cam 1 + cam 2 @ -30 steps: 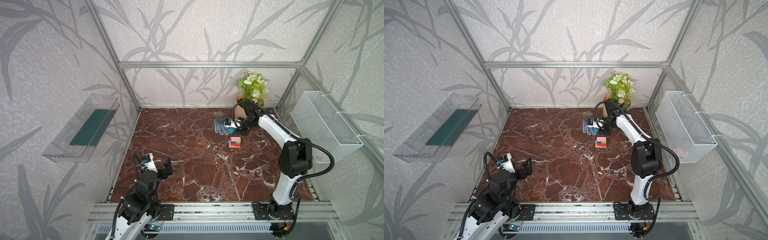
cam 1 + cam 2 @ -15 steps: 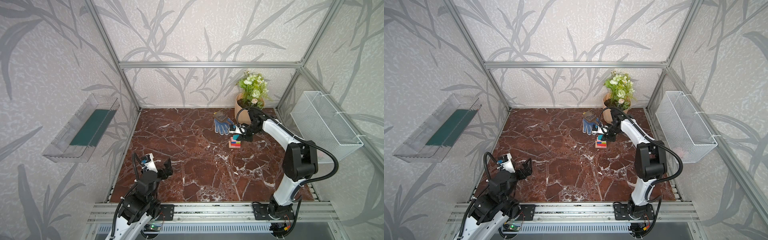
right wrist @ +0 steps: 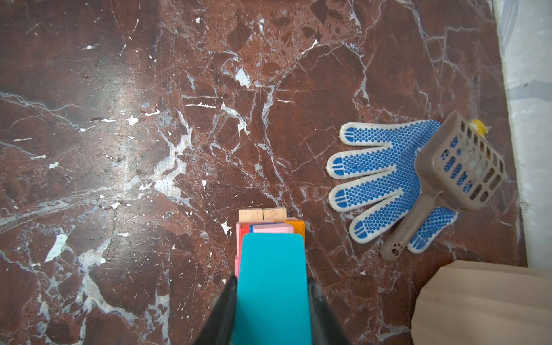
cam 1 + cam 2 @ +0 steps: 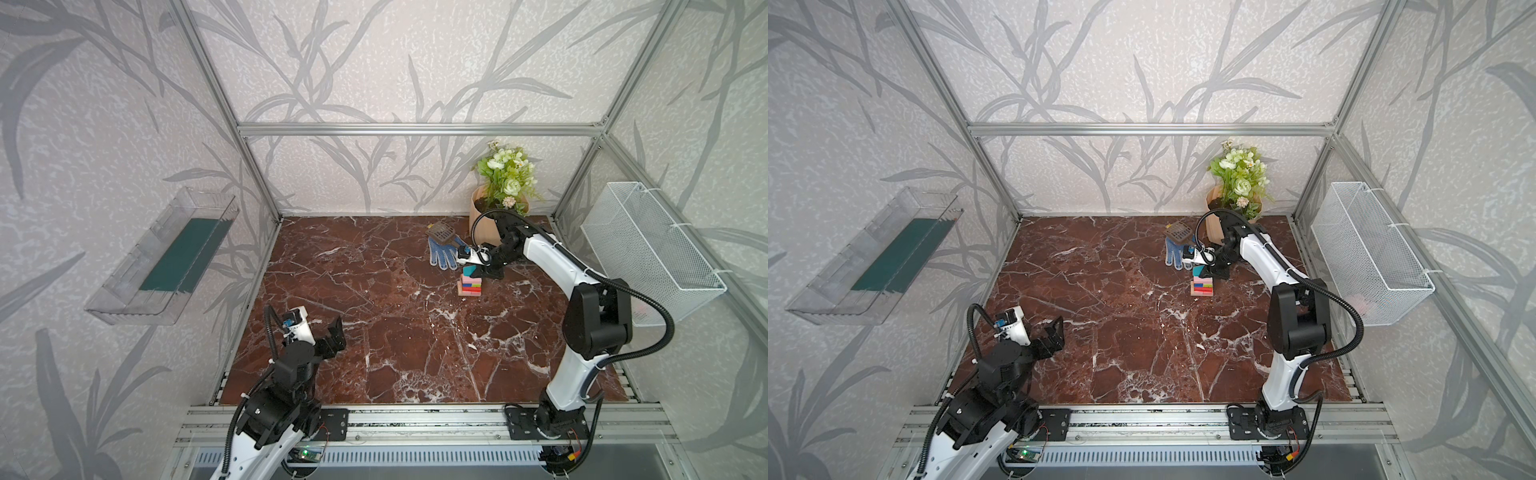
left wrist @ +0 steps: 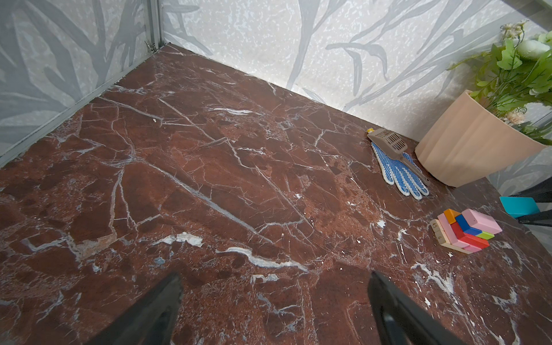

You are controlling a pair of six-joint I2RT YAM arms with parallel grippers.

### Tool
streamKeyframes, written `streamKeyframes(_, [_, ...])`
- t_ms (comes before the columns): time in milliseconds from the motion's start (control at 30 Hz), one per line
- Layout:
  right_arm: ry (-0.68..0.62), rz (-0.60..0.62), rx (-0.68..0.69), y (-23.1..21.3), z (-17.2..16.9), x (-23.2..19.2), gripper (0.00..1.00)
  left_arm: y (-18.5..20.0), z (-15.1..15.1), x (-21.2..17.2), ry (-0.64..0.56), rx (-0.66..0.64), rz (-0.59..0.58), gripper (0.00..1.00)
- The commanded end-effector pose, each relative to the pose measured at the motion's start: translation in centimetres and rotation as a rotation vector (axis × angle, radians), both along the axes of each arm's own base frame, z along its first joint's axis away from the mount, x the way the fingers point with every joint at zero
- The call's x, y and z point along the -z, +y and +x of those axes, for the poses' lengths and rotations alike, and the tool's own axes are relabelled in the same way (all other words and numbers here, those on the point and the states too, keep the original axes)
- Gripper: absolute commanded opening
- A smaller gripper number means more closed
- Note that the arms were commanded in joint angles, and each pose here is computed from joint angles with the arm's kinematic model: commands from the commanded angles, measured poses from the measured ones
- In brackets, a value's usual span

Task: Build the wood block tower
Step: 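Lower the teal block onto the pink block atop the stack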

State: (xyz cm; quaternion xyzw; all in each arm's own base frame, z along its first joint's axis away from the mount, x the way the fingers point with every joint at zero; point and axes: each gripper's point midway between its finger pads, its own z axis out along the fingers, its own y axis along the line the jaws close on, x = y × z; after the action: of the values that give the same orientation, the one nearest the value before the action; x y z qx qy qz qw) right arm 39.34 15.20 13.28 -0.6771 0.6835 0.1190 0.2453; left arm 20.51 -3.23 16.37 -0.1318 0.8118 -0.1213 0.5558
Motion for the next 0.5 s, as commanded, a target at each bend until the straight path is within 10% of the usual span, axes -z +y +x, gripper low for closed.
streamKeyframes(0, [0.068,-0.019,-0.033,-0.02,-0.68,0.67,0.0,0.12,0.0,0.4,0.008,-0.009,-0.002,0.98])
streamKeyframes(467, [0.177,-0.127,-0.113,-1.0,-1.3,1.38,0.0,0.09,0.02,0.35,0.005,-0.008,-0.003,0.98])
